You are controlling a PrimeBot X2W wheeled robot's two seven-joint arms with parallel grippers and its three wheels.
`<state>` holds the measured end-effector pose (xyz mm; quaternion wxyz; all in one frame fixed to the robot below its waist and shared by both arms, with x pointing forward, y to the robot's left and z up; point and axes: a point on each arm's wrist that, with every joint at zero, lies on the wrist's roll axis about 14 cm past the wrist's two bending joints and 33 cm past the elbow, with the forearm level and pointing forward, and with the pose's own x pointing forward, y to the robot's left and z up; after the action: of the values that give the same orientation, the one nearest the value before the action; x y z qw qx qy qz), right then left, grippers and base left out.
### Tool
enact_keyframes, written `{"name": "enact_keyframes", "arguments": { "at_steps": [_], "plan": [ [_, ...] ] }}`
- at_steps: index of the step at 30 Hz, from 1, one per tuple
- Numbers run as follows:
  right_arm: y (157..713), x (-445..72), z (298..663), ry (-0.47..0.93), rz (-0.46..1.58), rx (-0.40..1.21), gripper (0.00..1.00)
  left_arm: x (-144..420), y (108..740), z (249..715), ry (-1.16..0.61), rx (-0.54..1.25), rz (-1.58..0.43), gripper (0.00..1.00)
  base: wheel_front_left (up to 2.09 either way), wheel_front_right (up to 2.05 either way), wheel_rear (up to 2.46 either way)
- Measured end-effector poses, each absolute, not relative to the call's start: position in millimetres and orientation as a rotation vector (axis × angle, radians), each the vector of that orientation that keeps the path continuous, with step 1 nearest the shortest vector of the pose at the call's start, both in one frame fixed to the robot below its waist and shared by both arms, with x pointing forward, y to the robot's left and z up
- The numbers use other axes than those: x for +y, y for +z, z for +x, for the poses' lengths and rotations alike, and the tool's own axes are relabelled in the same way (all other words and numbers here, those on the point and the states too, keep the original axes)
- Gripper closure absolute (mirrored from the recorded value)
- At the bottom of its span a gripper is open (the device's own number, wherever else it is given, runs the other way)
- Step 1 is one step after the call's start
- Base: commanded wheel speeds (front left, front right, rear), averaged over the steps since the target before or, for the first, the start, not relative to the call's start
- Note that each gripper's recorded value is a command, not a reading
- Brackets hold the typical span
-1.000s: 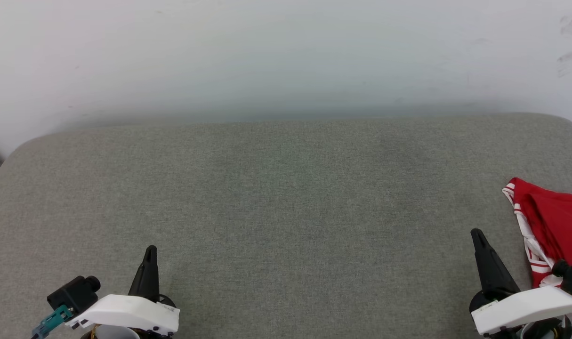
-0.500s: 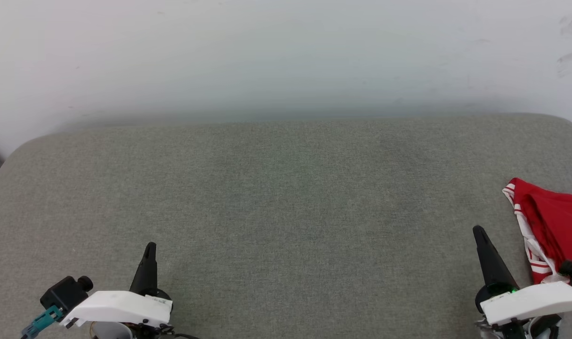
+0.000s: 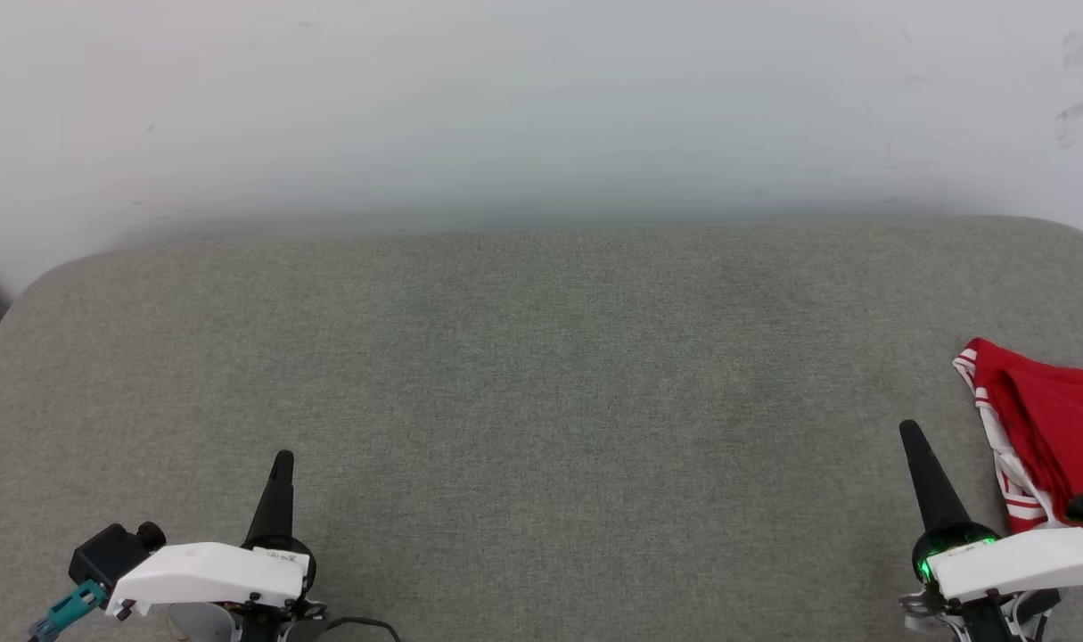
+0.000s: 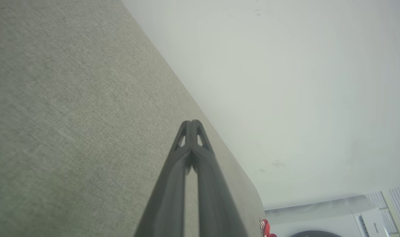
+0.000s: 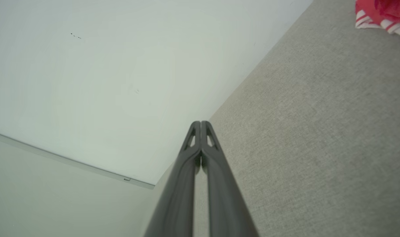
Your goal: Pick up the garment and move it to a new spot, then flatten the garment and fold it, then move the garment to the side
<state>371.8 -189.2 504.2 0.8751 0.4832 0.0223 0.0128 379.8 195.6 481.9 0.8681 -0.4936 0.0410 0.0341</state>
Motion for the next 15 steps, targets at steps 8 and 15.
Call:
{"name": "enact_keyframes", "arguments": {
  "at_steps": [8,15],
  "plan": [
    [503.0,-190.9,373.6,0.019,1.095,0.047,1.0,195.8,484.2,380.9,0.067,0.08,-1.116,1.0,0.0,0.0,0.0],
    [503.3,-192.3,376.1,0.014,1.166,0.041,1.0,197.0,485.7,381.4,0.064,0.074,-1.185,1.0,0.0,0.0,0.0]
  ]
}}
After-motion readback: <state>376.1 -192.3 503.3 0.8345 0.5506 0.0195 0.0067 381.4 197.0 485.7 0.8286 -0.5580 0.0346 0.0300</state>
